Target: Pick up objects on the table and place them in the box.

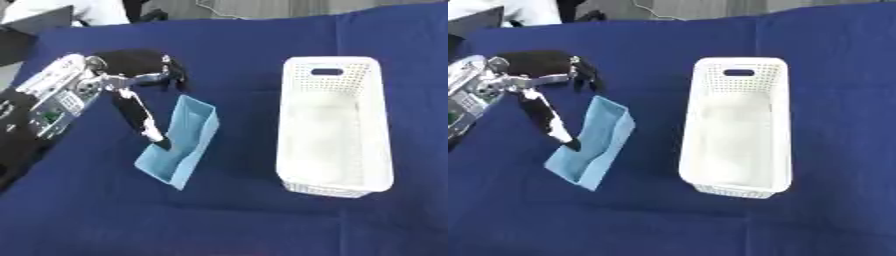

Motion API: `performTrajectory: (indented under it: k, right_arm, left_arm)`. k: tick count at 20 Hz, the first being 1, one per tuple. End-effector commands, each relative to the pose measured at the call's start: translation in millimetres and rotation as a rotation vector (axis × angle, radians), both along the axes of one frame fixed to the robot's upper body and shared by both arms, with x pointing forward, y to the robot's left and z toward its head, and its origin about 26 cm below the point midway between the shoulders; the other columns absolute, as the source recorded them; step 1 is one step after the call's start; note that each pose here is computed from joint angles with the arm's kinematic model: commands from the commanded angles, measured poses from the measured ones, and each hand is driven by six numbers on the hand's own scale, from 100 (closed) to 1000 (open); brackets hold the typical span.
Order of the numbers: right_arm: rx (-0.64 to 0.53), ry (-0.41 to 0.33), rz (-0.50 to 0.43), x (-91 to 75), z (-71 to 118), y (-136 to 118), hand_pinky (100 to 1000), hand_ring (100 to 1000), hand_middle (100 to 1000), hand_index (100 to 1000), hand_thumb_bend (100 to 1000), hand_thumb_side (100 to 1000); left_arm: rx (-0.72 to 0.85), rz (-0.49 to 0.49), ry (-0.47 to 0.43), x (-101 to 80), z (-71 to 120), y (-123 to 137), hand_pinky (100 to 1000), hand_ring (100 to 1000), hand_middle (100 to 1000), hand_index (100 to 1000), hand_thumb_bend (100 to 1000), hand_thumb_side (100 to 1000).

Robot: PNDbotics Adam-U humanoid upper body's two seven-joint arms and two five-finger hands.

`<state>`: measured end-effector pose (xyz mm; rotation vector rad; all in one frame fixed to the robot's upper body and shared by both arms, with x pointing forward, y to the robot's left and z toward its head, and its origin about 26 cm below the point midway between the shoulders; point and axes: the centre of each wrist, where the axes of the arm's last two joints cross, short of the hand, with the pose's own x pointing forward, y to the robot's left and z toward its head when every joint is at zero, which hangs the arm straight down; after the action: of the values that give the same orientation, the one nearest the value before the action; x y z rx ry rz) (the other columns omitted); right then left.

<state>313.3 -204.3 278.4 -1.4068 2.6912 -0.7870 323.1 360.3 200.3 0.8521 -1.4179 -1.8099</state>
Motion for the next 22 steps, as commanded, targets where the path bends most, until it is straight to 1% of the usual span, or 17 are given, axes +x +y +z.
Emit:
performTrajectory:
  k: [1,6,10,13,19,20,21,22]
  right_arm:
    - [-0.005,-0.023,0.013,-1.9,6.4,1.9,613,727,771,775,100,679]
    - [-0.002,-0.023,0.016,-1.9,6.5,2.2,613,727,770,775,100,679]
    - [0.001,-0.023,0.019,-1.9,6.5,2.4,613,727,770,775,100,678]
    - [0.001,-0.021,0.020,-1.9,6.3,2.7,613,727,770,775,100,678]
    - [0.001,-0.016,0.022,-1.9,5.3,2.9,613,727,770,775,100,678]
    - [0.001,-0.015,0.023,-1.9,5.2,3.0,613,726,770,775,100,698]
    - [0.000,-0.012,0.023,-1.9,5.0,3.0,613,727,770,775,100,697]
    - [0.000,-0.011,0.023,-1.9,4.7,3.1,613,726,770,775,100,701]
  left_arm:
    - [0.040,0.005,-0.009,-0.9,6.6,5.8,326,511,586,762,1000,474]
    - [0.003,0.005,-0.014,2.4,-2.8,0.4,318,504,574,757,1000,477]
    - [-0.005,0.006,-0.031,6.1,-6.8,-4.2,320,505,575,758,1000,481]
    - [0.000,0.003,-0.050,9.5,-6.3,-7.9,322,506,576,759,1000,484]
    - [0.008,0.015,-0.111,15.2,0.9,-10.3,324,508,579,760,1000,491]
    - [0.010,0.017,-0.119,16.0,1.7,-10.4,324,507,577,756,1000,497]
    - [0.010,0.019,-0.127,16.9,2.2,-10.4,324,507,578,758,1000,494]
    - [0.008,0.023,-0.136,17.7,2.5,-9.8,305,482,535,712,849,490]
